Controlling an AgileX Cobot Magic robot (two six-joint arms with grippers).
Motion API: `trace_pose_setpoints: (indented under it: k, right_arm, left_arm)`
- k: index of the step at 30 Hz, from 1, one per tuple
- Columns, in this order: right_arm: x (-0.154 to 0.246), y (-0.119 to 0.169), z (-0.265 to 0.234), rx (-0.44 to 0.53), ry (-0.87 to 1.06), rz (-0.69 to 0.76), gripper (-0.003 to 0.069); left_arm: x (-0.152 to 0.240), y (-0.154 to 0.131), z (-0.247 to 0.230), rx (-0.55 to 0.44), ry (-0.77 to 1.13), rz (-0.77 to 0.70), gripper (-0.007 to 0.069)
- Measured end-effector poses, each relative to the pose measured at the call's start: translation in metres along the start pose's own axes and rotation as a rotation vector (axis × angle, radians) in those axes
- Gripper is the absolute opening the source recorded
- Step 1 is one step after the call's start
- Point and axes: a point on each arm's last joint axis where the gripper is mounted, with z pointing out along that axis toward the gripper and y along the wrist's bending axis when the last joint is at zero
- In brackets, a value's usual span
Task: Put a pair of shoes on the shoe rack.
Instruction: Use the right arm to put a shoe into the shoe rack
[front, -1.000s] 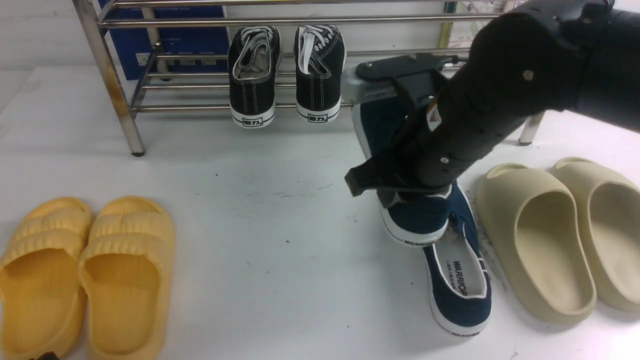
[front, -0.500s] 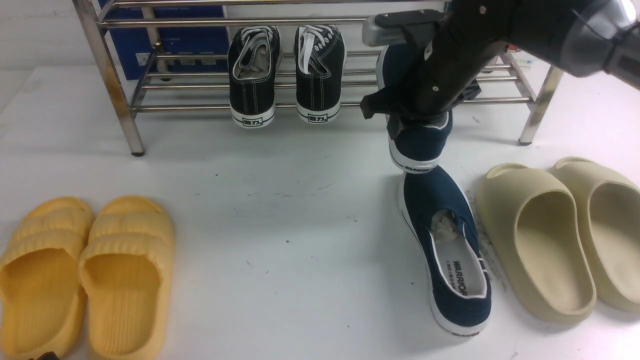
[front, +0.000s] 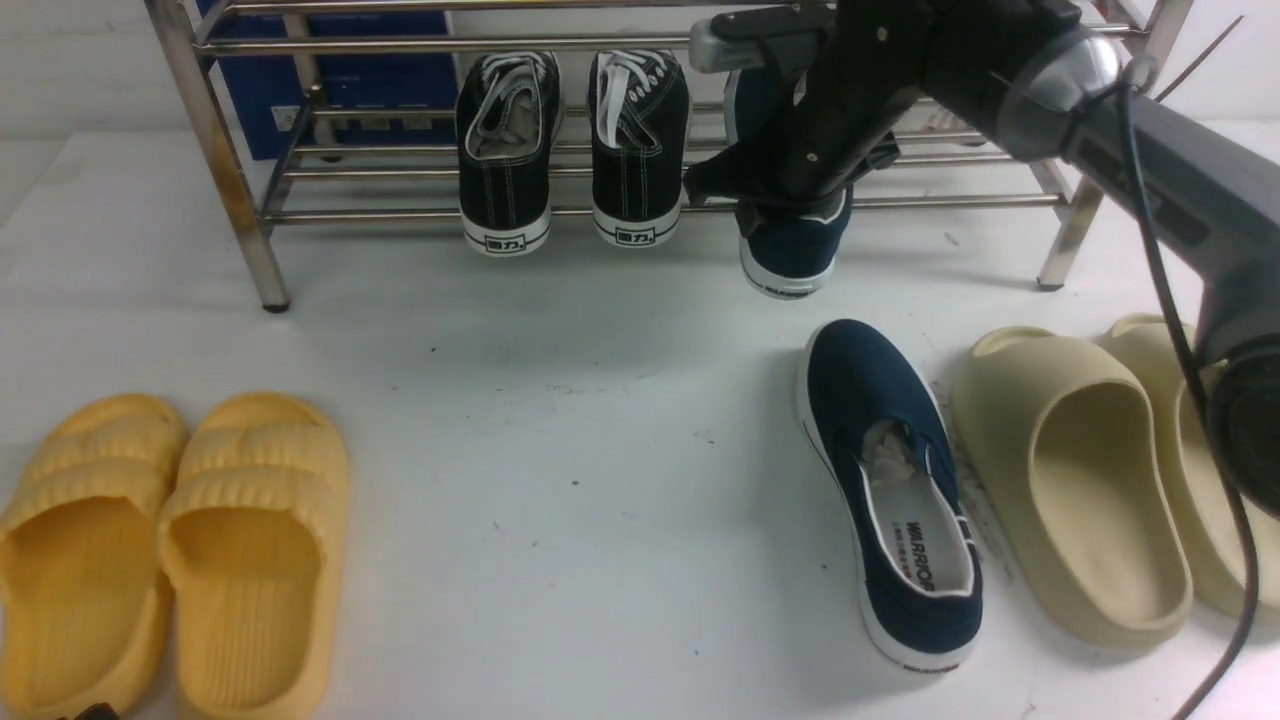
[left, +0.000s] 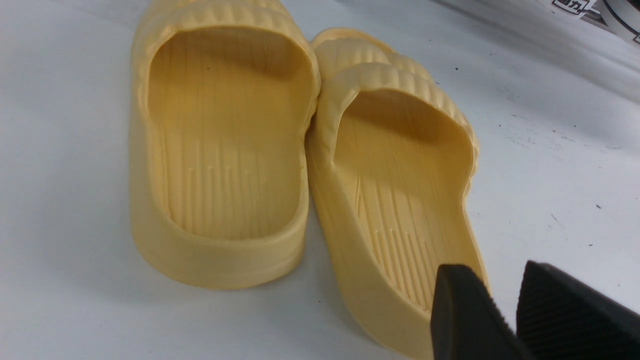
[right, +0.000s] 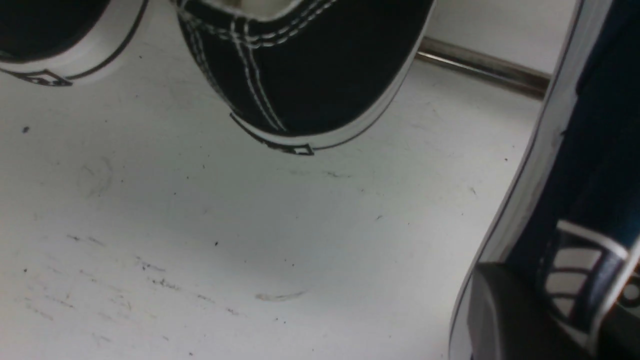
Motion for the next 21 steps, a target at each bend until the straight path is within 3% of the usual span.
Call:
trace_pose_setpoints:
  k: [13,21]
  right_arm:
    - [-0.006,-0.005,0.013,0.045,-0.088,-0.046,0.0052]
    - [-0.011,-0.005,0.012,0.047,-0.134,-0.056,0.0126]
  left_arm:
    - [0.000,0.000,0.000,0.000,0.000,0.000,0.0186]
    - [0.000,0.000,0.000,0.000,0.000,0.000,0.0196]
